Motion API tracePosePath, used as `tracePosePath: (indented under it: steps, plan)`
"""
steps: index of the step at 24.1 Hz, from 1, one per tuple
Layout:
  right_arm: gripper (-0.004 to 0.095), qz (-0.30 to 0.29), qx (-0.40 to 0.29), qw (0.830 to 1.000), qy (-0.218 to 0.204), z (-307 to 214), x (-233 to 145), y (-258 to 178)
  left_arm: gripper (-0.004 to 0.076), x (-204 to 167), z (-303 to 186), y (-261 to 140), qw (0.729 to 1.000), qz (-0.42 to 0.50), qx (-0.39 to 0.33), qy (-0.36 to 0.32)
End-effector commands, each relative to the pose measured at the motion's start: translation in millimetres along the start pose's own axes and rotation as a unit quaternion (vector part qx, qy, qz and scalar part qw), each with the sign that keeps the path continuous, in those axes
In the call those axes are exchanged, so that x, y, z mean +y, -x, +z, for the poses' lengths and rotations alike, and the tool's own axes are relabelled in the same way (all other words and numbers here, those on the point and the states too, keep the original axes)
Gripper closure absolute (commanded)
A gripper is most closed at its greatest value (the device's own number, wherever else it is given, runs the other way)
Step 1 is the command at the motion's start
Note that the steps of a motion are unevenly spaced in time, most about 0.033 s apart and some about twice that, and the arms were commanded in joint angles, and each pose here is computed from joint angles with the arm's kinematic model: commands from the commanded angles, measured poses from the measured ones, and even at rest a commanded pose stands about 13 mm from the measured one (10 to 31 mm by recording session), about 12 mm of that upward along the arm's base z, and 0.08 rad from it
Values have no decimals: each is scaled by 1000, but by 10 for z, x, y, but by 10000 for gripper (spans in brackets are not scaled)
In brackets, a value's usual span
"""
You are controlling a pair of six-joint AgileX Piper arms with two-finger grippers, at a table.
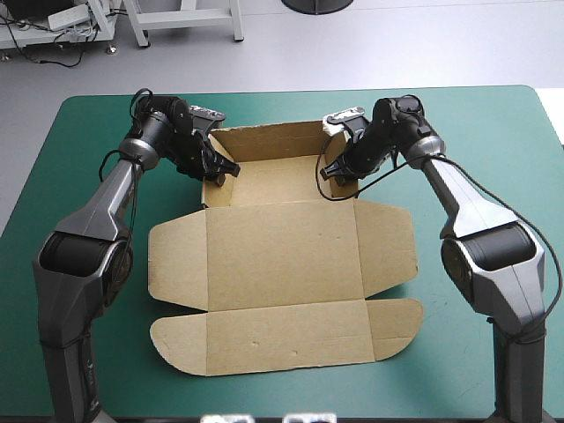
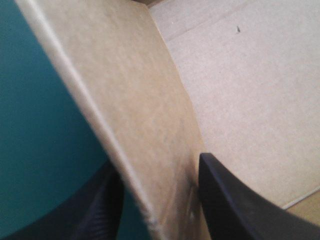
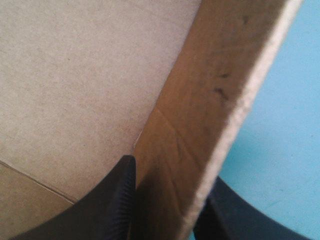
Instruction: Fold the box
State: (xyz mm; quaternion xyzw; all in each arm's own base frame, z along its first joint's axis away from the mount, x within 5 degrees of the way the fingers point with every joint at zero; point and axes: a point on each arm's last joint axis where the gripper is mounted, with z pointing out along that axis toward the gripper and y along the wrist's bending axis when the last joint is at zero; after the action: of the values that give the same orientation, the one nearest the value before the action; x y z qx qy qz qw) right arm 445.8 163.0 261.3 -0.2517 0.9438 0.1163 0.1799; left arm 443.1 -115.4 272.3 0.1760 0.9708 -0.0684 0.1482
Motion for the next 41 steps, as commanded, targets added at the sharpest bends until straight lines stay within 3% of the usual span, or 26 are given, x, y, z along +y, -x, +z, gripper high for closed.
tracePosePath:
  steps: [1, 10, 16, 22, 28, 33, 41]
  plan:
    - [575, -15, -61, 998, -19, -394, 12, 102, 372, -57, -426, 7, 999, 5, -42, 0]
    - [574, -23, -133, 991, -15, -800, 94, 312, 372, -103, -897, 28, 994, 13, -105, 12]
    - [575, -36, -156, 987, -29, -1190, 153, 374, 372, -216, -1630, -196, 986, 10, -165, 17]
    - [575, -7, -146, 989, -30, -1192, 145, 354, 372, -452, -2848, -835, 953, 15, -303, 17]
    - [575, -3, -135, 990, -29, -1077, 116, 365, 372, -618, -3560, -1473, 918, 27, -395, 19]
    - [575, 0, -119, 992, -27, -940, 84, 363, 372, -658, -3667, -1824, 914, 28, -405, 26]
    - [575, 9, -96, 995, -23, -688, 28, 371, 372, -653, -3271, -2676, 934, 22, -353, 52]
